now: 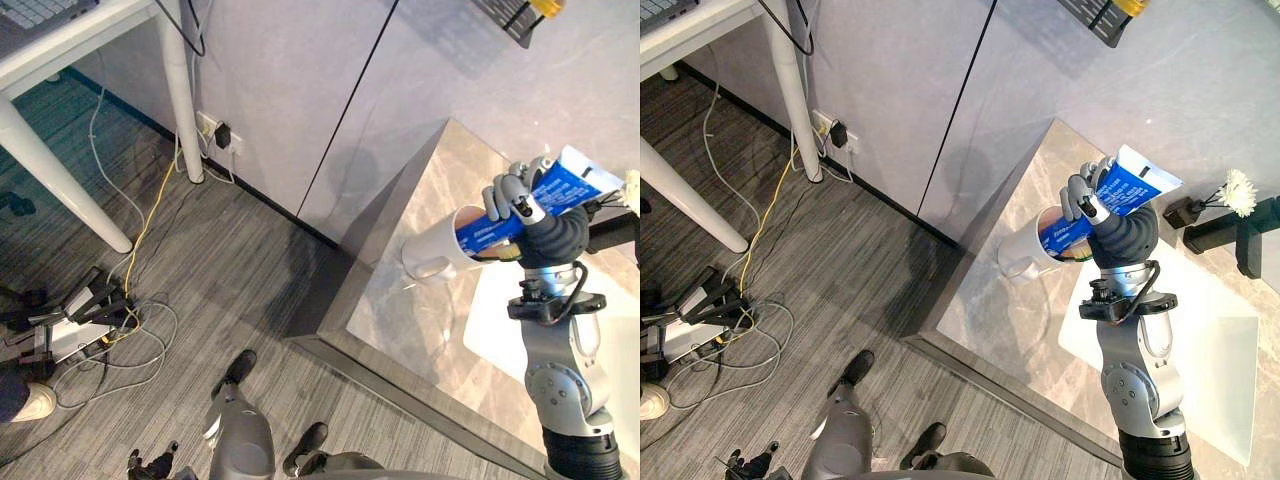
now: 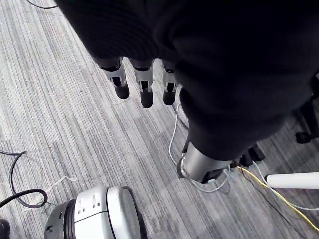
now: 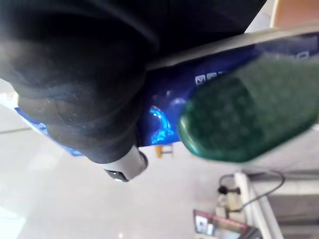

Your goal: Organize washtable

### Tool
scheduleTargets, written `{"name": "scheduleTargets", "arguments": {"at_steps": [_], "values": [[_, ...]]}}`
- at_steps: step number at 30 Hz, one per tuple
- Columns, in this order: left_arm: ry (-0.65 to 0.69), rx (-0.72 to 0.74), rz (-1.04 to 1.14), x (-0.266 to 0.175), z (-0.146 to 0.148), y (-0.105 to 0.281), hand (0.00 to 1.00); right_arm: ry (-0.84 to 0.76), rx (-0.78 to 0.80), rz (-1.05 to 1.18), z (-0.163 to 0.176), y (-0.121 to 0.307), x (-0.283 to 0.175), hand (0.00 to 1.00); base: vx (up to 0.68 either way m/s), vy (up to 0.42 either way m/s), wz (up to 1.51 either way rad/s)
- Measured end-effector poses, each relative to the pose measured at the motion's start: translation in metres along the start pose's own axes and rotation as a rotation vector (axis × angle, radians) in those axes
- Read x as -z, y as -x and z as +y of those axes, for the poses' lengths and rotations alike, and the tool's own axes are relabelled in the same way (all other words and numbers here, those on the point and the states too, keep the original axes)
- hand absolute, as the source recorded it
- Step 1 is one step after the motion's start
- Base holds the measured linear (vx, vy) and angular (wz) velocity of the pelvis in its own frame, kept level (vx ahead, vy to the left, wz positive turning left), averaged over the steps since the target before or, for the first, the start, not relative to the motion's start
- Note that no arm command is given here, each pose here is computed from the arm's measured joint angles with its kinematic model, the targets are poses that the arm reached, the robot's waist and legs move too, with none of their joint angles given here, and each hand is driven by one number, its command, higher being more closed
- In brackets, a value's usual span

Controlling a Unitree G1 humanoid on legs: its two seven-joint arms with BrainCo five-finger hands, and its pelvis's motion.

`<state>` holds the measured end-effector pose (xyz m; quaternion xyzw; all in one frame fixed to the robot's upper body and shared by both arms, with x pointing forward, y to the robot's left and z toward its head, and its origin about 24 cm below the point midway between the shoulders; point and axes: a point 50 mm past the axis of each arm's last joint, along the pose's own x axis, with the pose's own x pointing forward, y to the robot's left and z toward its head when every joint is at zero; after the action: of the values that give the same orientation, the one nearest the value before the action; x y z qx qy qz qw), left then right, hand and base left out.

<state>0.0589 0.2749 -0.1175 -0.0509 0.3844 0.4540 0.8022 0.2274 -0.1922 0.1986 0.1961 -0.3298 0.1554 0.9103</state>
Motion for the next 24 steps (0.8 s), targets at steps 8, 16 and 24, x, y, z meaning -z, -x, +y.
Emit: {"name": "scheduleTargets", "arguments": {"at_steps": [8, 16, 24], "values": [[-0.008, -0.005, -0.005, -0.002, 0.002, -0.002, 0.0, 0.003, -0.021, -0.066, 0.005, -0.003, -0.009, 0.0, -0.01, 0.007, 0.0], [-0.008, 0.017, -0.03, -0.011, -0.005, -0.005, 0.0, 0.002, -0.038, -0.091, 0.008, -0.007, -0.013, 0.0, 0.0, 0.0, 0.0], [-0.021, 0.02, -0.016, -0.007, -0.006, -0.005, 0.0, 0.001, -0.027, -0.094, 0.008, -0.007, -0.013, 0.0, 0.0, 0.0, -0.02]]}}
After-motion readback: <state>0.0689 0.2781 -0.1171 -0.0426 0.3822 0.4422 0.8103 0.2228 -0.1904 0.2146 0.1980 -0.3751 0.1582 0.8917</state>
